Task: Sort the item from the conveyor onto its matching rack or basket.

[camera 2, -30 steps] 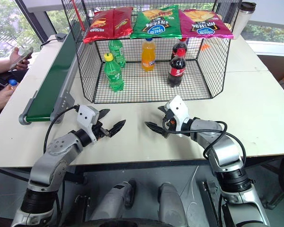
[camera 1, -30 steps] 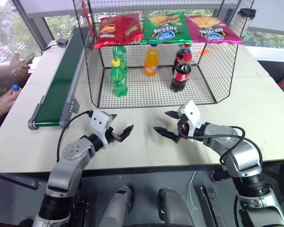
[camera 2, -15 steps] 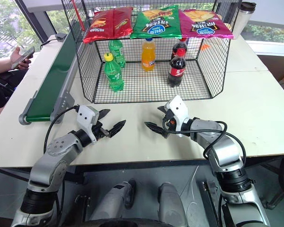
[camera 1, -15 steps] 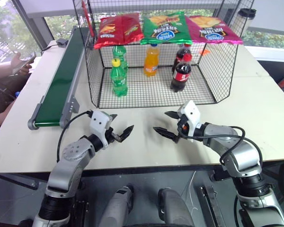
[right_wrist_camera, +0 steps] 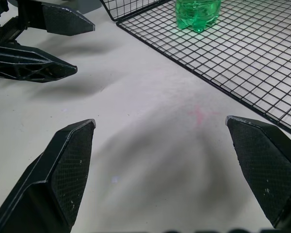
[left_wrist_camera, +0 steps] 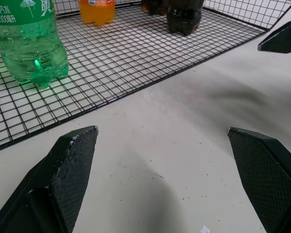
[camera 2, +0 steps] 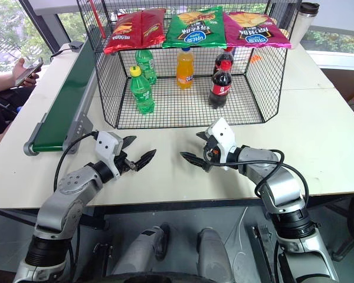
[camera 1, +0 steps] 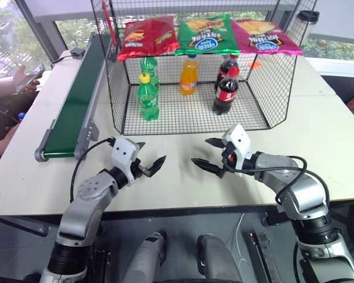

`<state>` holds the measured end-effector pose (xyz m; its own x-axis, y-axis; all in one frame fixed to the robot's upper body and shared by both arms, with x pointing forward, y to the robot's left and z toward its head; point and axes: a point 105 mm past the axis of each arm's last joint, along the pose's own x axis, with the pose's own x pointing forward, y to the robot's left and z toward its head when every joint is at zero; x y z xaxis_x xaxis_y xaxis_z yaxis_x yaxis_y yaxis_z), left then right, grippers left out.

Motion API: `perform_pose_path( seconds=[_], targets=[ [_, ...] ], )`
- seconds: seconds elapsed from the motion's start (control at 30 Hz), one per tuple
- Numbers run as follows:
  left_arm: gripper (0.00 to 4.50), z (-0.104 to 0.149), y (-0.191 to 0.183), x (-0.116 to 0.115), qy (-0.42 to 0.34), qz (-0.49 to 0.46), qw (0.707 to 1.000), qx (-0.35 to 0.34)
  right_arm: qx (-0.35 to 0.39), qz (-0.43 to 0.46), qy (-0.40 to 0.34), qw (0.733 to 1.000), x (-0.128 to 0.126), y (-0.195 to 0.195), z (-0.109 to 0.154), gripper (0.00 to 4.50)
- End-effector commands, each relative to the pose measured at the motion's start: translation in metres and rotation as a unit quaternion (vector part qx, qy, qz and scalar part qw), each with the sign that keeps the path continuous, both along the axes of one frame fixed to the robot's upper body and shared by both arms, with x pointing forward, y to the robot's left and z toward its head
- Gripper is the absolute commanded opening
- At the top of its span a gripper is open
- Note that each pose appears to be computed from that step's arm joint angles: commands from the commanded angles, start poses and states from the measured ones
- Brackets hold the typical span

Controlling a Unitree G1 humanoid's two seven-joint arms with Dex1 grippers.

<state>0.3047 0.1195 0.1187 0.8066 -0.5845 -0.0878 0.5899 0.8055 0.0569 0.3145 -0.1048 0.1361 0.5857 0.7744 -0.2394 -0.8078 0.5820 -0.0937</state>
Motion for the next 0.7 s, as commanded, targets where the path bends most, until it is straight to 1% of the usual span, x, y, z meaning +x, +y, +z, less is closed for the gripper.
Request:
perform_pose_path(
  seconds=[0.03,0.27,0.33,0.47,0.57,0.7],
  targets=[
    [4.50,0.012,-0.001,-0.001,-0.026,-0.004,1.000,0.001,0.007,0.014,-0.029,0.999,-0.003,0.005,0.016,4.46],
    [4.50,0.010,-0.002,-0.001,-0.025,-0.004,1.000,0.003,0.005,0.013,-0.031,0.999,-0.002,0.005,0.016,4.46],
    [4.50,0.008,-0.003,-0.002,-0.029,-0.009,0.999,0.016,0.004,0.010,-0.033,0.999,0.000,0.003,0.017,4.46],
    [4.50,0.009,-0.002,-0.002,-0.032,-0.012,0.999,0.020,0.002,0.021,-0.034,0.999,-0.001,0.004,0.018,4.46],
    [4.50,0.013,0.000,-0.002,-0.041,-0.012,0.999,0.025,-0.001,0.029,-0.036,0.999,-0.002,0.004,0.020,4.46],
    [4.50,0.027,0.008,-0.002,-0.062,-0.011,0.998,0.026,-0.003,0.051,-0.049,0.998,-0.004,0.008,0.030,4.46]
  ],
)
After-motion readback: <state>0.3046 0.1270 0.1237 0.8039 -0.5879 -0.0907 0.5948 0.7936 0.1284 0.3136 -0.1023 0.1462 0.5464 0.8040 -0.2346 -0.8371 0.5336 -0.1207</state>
